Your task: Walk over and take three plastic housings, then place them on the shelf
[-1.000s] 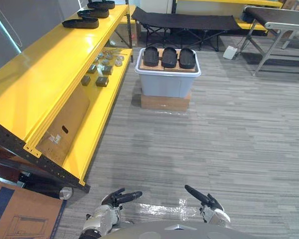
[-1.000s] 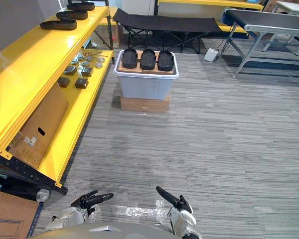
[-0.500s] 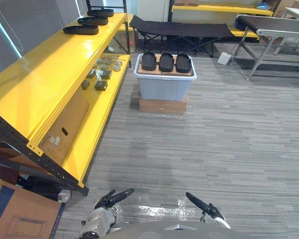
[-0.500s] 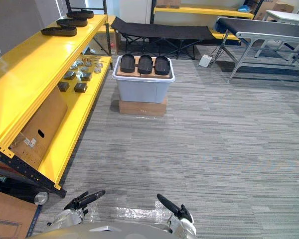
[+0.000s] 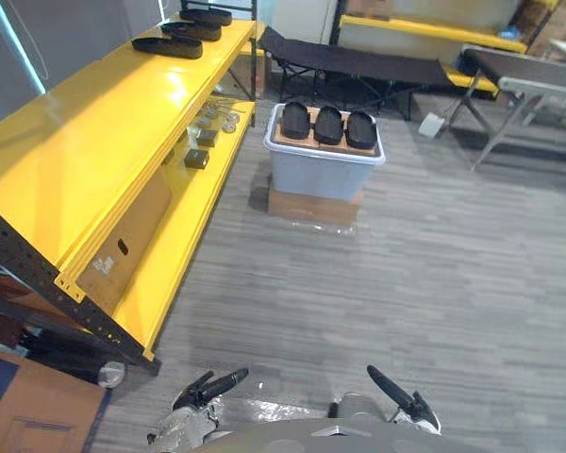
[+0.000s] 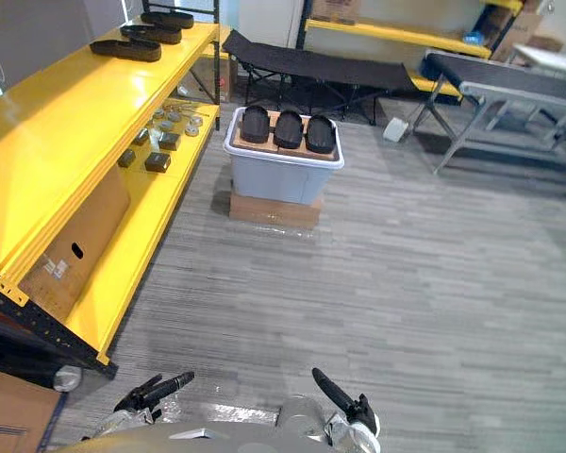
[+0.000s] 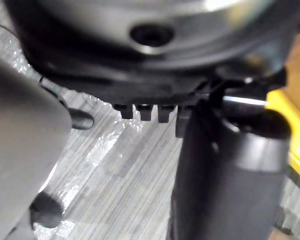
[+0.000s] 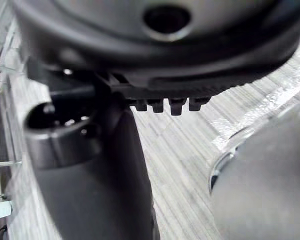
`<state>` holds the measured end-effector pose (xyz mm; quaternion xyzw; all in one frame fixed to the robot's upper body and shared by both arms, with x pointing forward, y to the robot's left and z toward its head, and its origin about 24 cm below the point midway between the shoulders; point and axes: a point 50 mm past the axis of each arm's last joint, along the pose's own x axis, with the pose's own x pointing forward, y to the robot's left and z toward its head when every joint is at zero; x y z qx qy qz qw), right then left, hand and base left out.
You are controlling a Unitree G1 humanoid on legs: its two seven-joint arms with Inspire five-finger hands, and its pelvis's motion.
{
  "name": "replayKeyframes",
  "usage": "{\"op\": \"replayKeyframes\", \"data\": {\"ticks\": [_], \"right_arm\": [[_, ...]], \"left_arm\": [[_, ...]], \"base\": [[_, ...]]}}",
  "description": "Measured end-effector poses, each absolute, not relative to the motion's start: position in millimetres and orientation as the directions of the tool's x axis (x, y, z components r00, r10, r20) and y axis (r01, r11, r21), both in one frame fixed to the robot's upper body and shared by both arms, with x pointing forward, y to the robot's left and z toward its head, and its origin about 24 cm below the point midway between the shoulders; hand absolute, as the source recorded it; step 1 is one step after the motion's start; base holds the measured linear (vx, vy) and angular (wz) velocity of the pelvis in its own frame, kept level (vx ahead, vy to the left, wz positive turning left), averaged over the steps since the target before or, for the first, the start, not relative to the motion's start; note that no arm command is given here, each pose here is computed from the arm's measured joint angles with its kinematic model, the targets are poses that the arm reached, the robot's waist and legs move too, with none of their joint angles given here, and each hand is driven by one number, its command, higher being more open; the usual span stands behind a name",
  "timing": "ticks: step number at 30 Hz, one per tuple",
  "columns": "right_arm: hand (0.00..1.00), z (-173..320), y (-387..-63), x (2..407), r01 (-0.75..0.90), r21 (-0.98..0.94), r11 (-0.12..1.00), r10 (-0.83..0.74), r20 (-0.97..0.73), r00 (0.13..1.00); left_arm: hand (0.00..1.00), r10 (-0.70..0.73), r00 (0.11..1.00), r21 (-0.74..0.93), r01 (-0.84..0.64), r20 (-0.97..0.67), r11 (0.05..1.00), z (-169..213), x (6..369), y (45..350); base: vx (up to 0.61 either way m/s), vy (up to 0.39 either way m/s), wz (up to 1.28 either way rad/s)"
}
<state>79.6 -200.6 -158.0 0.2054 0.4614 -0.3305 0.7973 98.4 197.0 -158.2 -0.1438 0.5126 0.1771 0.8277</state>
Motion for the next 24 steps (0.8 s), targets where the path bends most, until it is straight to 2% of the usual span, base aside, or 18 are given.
{"op": "replayKeyframes", "data": {"ticks": [3, 8, 12, 15, 19, 21, 22, 24], "right_arm": [[1.00, -157.1, -202.3, 79.2, 0.723, 0.038, 0.690, -0.337, -0.867, 0.367], [1.00, -160.0, -203.6, 66.9, 0.774, 0.029, 0.632, -0.337, -0.890, 0.309], [1.00, -156.3, -214.2, 72.7, 0.763, 0.022, 0.646, -0.359, -0.874, 0.328], [1.00, -158.0, -215.9, 74.1, 0.771, -0.003, 0.637, -0.370, -0.879, 0.302], [1.00, -158.3, -214.3, 88.5, 0.740, -0.007, 0.673, -0.361, -0.876, 0.320], [1.00, -157.0, -215.8, 90.6, 0.714, -0.019, 0.700, -0.364, -0.869, 0.334], [1.00, -157.6, -209.7, 92.3, 0.702, -0.012, 0.712, -0.351, -0.873, 0.340], [1.00, -155.8, -198.3, 103.1, 0.672, 0.016, 0.740, -0.325, -0.867, 0.378]], "left_arm": [[1.00, 0.149, 0.404, -0.065, -0.469, -0.903, 0.881, -158.3, 97.7, 197.0], [1.00, 0.143, 0.407, -0.101, -0.521, -0.902, 0.848, -157.8, 96.0, 192.6], [1.00, 0.163, 0.451, -0.157, -0.592, -0.878, 0.790, -152.8, 106.1, 186.7], [1.00, 0.153, 0.471, -0.205, -0.623, -0.869, 0.755, -151.0, 112.2, 184.5], [1.00, 0.138, 0.522, -0.226, -0.573, -0.842, 0.788, -146.6, 122.6, 185.3], [1.00, 0.143, 0.477, -0.202, -0.600, -0.867, 0.774, -152.4, 105.2, 184.2], [1.00, 0.174, 0.462, -0.182, -0.627, -0.870, 0.757, -152.2, 100.6, 193.7], [1.00, 0.219, 0.485, -0.163, -0.628, -0.847, 0.761, -147.6, 107.7, 206.3]], "base": [[0.36, -0.037, 0.02], [0.43, -0.188, 0.23], [0.51, -0.348, -0.29], [0.45, -0.176, -0.46], [0.29, 0.055, -0.74], [0.39, 0.266, -0.97], [0.40, 0.219, -0.71], [0.34, 0.123, -0.19]]}}
